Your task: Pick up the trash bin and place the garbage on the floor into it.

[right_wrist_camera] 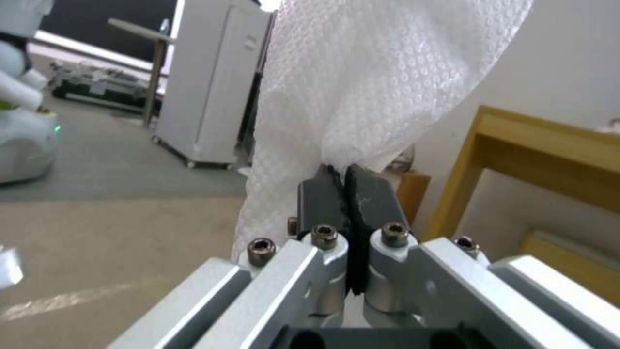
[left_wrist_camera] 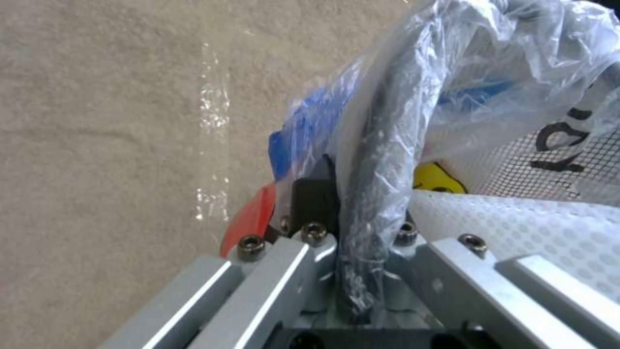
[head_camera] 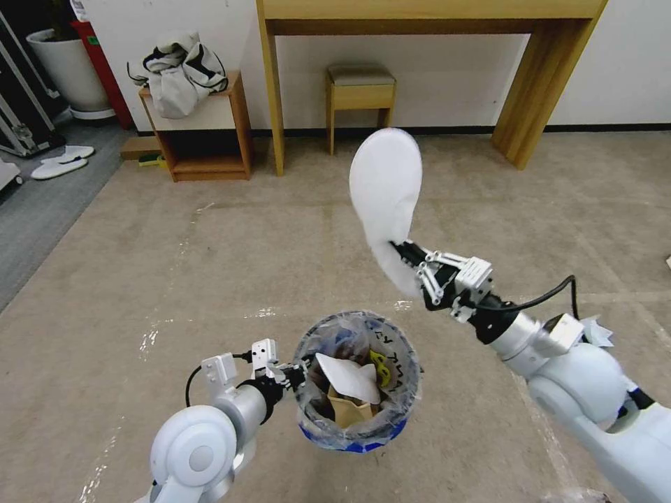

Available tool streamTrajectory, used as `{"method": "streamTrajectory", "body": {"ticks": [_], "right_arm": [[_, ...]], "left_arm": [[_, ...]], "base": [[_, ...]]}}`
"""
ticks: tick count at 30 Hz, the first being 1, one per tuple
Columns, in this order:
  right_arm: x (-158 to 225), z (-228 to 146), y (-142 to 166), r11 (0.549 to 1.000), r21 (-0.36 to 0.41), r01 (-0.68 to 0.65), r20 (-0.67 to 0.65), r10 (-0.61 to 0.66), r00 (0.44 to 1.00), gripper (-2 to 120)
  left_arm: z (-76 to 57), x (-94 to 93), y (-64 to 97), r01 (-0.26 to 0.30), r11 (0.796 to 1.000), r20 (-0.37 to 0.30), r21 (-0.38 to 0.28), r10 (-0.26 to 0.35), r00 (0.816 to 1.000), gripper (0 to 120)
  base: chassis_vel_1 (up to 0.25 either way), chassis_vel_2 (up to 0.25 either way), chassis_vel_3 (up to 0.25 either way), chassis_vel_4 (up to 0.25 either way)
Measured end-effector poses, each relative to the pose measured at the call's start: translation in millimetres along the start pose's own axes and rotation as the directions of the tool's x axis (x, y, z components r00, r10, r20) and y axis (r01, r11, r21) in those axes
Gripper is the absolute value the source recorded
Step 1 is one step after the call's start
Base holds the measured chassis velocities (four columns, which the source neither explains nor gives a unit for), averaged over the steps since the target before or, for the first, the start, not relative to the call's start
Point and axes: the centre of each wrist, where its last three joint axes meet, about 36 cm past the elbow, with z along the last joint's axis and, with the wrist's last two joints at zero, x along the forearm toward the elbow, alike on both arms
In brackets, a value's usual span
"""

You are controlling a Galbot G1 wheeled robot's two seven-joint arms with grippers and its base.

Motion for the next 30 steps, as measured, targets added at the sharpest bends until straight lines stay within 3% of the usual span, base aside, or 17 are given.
{"method": "streamTrajectory", "body": {"ticks": [12,30], "right_arm": [[14.8,73.1,10.8,0.999,0.006,0.052,-0.071,-0.052,0.996,0],[26.4,104.4,35.7,0.996,-0.020,0.091,-0.141,-0.093,0.986,0]], "left_arm": [[0.6,-4.8,-11.2,-0.029,0.999,-0.016,0.041,0.030,0.999,1],[-8.5,-0.4,-8.9,-0.026,0.998,0.003,0.055,0.026,1.000,1]], "base": [[0.000,0.000,0.000,0.000],[0.000,0.000,0.000,0.000]]}}
